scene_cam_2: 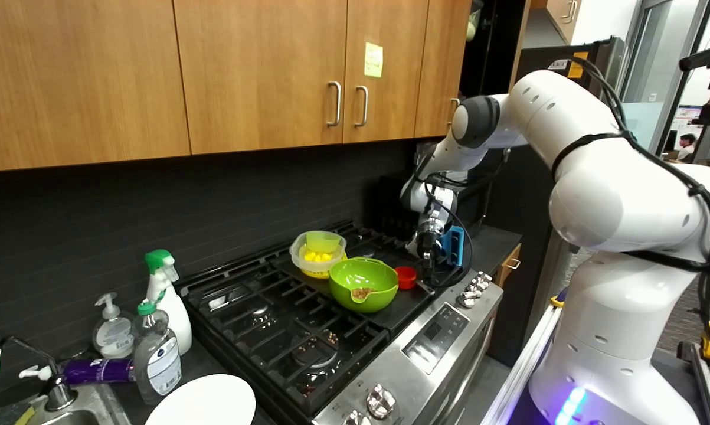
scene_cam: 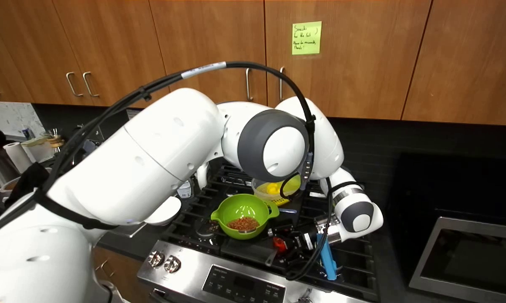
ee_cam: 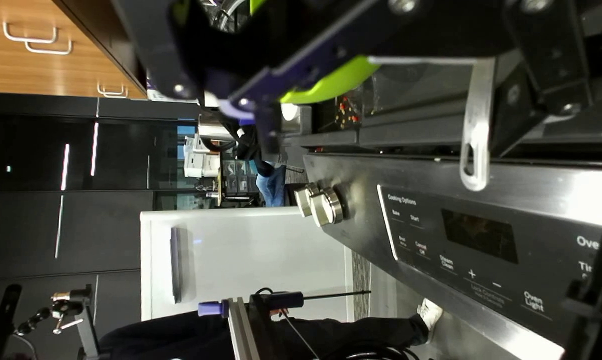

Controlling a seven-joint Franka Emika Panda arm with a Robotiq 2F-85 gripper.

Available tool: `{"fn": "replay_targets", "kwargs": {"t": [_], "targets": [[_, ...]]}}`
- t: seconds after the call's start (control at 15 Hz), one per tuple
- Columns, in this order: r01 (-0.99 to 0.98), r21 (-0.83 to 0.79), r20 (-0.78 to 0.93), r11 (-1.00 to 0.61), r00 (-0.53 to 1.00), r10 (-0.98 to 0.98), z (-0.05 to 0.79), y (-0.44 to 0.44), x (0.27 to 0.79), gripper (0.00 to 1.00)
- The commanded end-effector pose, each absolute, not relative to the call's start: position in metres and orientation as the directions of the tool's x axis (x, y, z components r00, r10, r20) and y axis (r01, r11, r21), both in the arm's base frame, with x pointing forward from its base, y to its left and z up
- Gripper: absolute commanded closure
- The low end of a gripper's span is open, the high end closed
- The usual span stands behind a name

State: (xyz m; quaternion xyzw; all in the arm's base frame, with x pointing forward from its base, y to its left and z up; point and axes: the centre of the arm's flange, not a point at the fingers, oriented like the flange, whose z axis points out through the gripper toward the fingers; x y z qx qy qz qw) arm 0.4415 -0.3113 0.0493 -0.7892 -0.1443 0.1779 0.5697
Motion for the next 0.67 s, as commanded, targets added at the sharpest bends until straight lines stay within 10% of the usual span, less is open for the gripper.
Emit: {"fn": "replay_targets", "kwargs": {"t": [0.0, 0.6], "targets": [[-0.007, -0.915, -0.176, -0.403, 0.906, 0.385, 0.04, -0.315, 0.446, 0.0], [-0.043, -0.905, -0.198, -0.423, 0.923, 0.331, 0.04, -0.317, 0.454, 0.0]]}}
